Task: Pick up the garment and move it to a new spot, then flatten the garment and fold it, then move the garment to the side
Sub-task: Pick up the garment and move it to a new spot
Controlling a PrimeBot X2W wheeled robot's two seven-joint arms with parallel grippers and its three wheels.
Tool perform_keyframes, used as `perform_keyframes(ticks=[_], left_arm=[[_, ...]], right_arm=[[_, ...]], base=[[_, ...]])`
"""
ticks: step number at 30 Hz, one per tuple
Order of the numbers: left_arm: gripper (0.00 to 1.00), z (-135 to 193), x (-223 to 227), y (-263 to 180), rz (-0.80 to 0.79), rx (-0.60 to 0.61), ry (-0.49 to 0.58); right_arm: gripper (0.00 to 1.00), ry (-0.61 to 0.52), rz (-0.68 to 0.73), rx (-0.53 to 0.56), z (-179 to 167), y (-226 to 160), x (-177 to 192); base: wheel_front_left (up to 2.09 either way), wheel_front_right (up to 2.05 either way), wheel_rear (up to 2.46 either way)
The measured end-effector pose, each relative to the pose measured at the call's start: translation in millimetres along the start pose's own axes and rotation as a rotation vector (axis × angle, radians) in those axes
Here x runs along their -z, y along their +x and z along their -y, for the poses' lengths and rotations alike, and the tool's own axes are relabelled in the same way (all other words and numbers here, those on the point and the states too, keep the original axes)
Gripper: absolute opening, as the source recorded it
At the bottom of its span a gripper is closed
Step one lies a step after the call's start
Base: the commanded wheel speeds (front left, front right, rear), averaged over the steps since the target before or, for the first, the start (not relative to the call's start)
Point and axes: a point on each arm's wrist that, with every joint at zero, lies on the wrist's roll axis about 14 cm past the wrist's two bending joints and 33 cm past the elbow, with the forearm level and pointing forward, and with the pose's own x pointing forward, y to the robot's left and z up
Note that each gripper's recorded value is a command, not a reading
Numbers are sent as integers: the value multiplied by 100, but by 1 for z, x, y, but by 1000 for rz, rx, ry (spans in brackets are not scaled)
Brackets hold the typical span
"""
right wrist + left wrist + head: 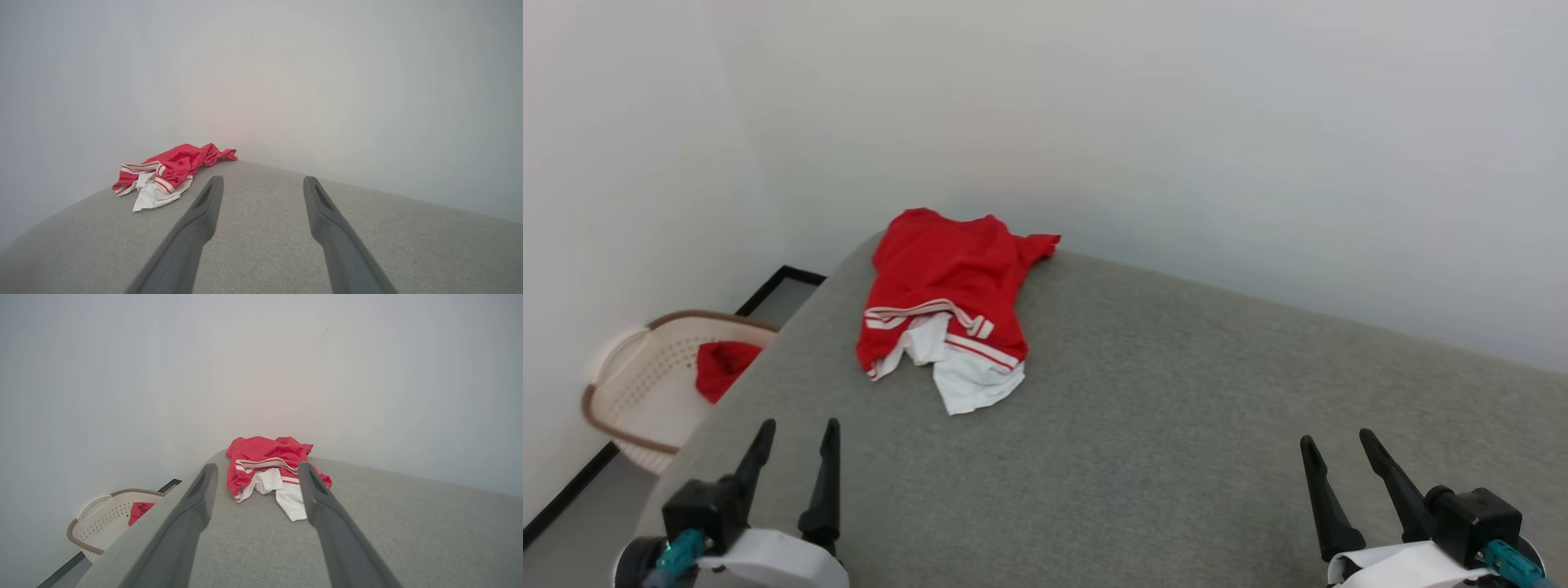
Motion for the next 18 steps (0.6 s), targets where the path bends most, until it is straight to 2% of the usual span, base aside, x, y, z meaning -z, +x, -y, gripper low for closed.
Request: perform_keyframes(ticks=[7, 18], left_arm=[[100, -9, -13, 12, -27, -7, -22], [100, 0, -79, 108, -64, 92, -7]], right_arm=[[100, -1, -19, -30, -5, 9, 6], [100, -36, -16, -3, 32, 30, 2]], base=[[0, 0, 0], [0, 0, 0]])
